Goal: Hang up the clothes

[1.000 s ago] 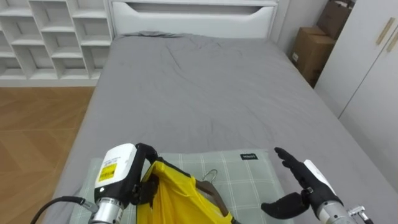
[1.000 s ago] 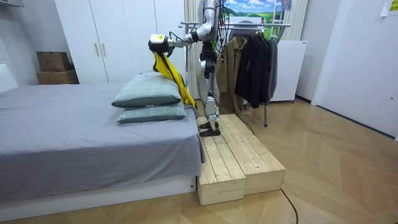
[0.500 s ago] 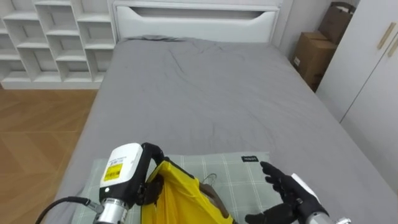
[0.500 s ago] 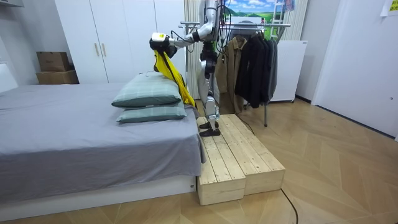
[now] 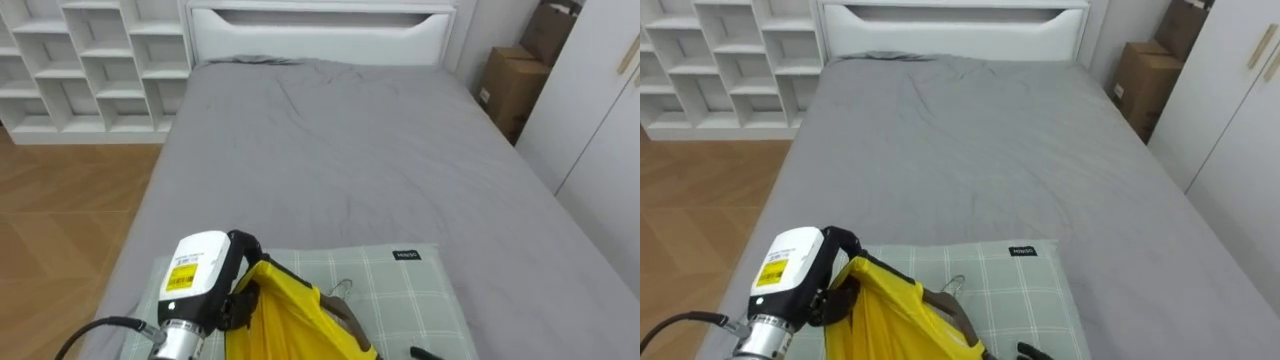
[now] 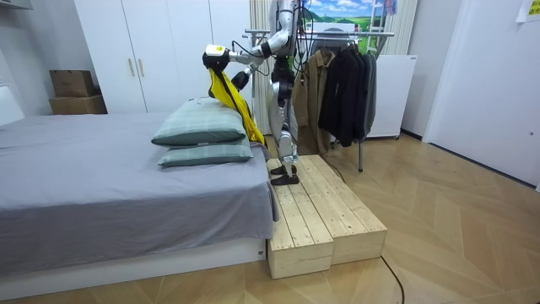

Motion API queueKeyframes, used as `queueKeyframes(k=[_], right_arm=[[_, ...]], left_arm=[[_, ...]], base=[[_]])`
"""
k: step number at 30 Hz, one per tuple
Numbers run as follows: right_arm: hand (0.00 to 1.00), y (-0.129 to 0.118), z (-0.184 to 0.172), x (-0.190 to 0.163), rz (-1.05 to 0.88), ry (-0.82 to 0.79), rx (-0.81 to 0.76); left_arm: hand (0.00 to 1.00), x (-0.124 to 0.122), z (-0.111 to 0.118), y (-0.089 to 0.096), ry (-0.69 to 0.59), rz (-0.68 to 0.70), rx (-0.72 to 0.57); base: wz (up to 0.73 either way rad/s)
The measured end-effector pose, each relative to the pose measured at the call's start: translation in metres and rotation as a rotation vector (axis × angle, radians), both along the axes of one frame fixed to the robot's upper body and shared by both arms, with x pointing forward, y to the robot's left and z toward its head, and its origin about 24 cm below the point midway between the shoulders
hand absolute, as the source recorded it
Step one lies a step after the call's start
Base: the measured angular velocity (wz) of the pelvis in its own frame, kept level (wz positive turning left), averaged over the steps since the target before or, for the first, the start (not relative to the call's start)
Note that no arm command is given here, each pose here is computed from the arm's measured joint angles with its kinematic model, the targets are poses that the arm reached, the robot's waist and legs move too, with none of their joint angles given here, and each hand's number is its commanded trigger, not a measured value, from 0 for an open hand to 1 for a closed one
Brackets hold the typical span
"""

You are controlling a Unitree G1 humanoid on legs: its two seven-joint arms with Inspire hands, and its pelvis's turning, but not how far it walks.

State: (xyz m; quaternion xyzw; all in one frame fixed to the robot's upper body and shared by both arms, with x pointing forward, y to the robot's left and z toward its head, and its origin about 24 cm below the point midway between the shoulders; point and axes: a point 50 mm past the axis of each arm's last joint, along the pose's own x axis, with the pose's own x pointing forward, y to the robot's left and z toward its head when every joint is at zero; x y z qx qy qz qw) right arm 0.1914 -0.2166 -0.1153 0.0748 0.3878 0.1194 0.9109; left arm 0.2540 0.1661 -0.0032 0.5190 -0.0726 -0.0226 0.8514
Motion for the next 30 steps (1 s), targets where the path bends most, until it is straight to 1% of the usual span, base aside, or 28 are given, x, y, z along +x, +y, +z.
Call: queueKeyframes(k=[4,16,21,25,30], right_arm=[[0.00,0.000,-0.007,-0.010,-0.028,0.050,0.036],[0.00,0.005,-0.011,-0.014,-0.012,0.078,0.043],[0.00,0.008,-0.013,-0.013,-0.085,0.093,0.070],[0.00,0.010,-0.013,-0.011,-0.092,0.092,0.059],[0.00,0.009,-0.013,-0.010,-0.109,0.092,0.039]], left_arm=[[1.00,-0.001,-0.003,-0.004,0.011,-0.001,0.010],[1.00,-0.003,-0.003,-0.011,-0.011,-0.020,0.028],[1.00,-0.001,0.004,-0.018,-0.044,-0.046,0.019],[1.00,-0.001,0.011,-0.022,-0.072,-0.063,0.012],[1.00,0.000,0.026,-0.032,-0.138,-0.103,-0.012]], base=[[0.03],[0.00],[0.00],[0.00],[0.00]])
